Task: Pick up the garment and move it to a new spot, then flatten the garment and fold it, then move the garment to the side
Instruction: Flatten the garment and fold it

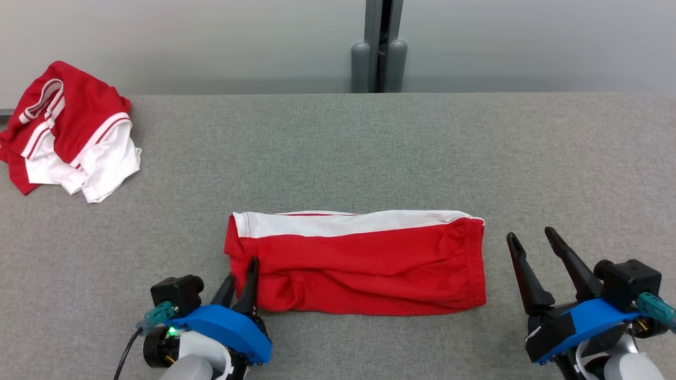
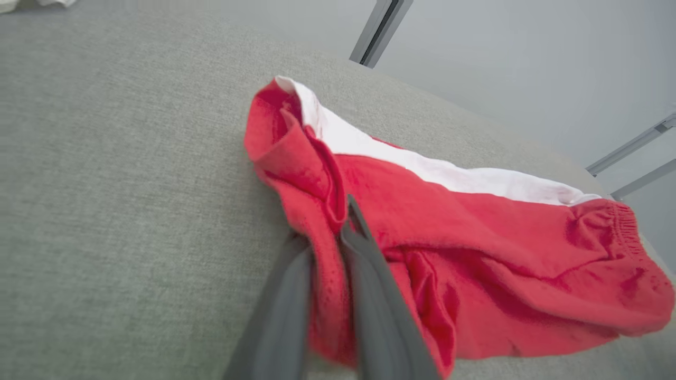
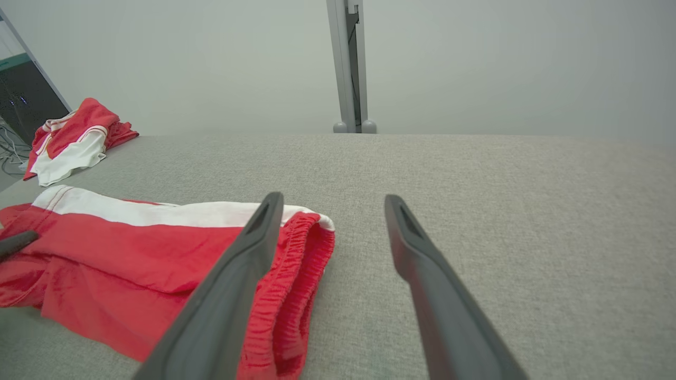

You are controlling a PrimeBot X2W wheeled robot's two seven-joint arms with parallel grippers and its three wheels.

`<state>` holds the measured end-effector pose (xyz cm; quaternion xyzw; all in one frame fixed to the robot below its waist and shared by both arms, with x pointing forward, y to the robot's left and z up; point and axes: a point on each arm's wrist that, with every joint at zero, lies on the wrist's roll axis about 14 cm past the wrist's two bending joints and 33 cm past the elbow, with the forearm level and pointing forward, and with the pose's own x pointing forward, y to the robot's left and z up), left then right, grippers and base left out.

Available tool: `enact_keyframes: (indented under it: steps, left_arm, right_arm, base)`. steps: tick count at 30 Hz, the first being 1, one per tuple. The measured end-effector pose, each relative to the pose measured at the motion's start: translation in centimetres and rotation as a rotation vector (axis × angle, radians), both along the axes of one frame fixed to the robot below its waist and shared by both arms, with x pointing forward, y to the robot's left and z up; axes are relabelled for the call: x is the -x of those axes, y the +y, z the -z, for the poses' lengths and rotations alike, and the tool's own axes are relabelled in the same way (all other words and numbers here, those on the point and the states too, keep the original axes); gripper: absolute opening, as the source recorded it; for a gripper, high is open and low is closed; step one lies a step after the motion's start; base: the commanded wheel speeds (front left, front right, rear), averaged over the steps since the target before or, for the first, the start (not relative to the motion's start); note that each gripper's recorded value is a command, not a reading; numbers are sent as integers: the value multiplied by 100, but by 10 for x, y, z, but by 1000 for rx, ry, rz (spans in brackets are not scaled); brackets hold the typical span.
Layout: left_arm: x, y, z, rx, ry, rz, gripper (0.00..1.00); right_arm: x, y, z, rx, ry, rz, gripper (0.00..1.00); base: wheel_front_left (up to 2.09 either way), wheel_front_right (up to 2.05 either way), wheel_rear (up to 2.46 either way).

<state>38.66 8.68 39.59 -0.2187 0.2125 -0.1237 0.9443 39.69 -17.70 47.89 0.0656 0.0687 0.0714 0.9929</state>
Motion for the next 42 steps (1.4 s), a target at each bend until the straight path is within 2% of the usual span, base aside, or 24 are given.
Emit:
enact_keyframes:
  steps: [8,13,22,28,29,31,32,34,36,39,42]
  left_arm:
    - [-18,23,-40,-48,-181,-62,100]
    - [-21,45,-65,-96,-273,-122,100]
    - [0,80,-66,-177,-295,-208,100]
    - [13,93,-60,-204,-278,-247,100]
    - [14,94,-60,-205,-277,-250,100]
    - [17,93,-57,-211,-271,-247,100]
    - [18,91,-56,-209,-268,-246,100]
    - [19,88,-55,-200,-267,-243,100]
    - [20,84,-53,-194,-265,-233,100]
    - [18,77,-54,-187,-272,-213,100]
    - [17,67,-57,-174,-284,-189,100]
  right_arm:
    - [-3,3,6,27,33,-8,100]
    - [-7,15,21,24,108,-29,100]
    - [-5,31,76,4,355,-45,100]
    - [-2,48,98,-35,471,-81,100]
    - [-1,49,100,-41,484,-85,90]
    - [-1,52,103,-51,510,-92,49]
    - [-1,54,103,-55,518,-98,45]
    - [-1,58,103,-61,529,-108,20]
    - [-3,60,101,-71,529,-111,0]
    - [-8,53,94,-90,515,-99,0]
    - [-13,29,84,-73,495,-68,0]
  base:
    - [0,0,0]
    - [0,0,0]
    - [0,0,0]
    - [0,0,0]
    - [0,0,0]
    - [0,0,0]
    - [0,0,0]
    - [0,0,0]
    - [0,0,0]
    - [0,0,0]
    - [0,0,0]
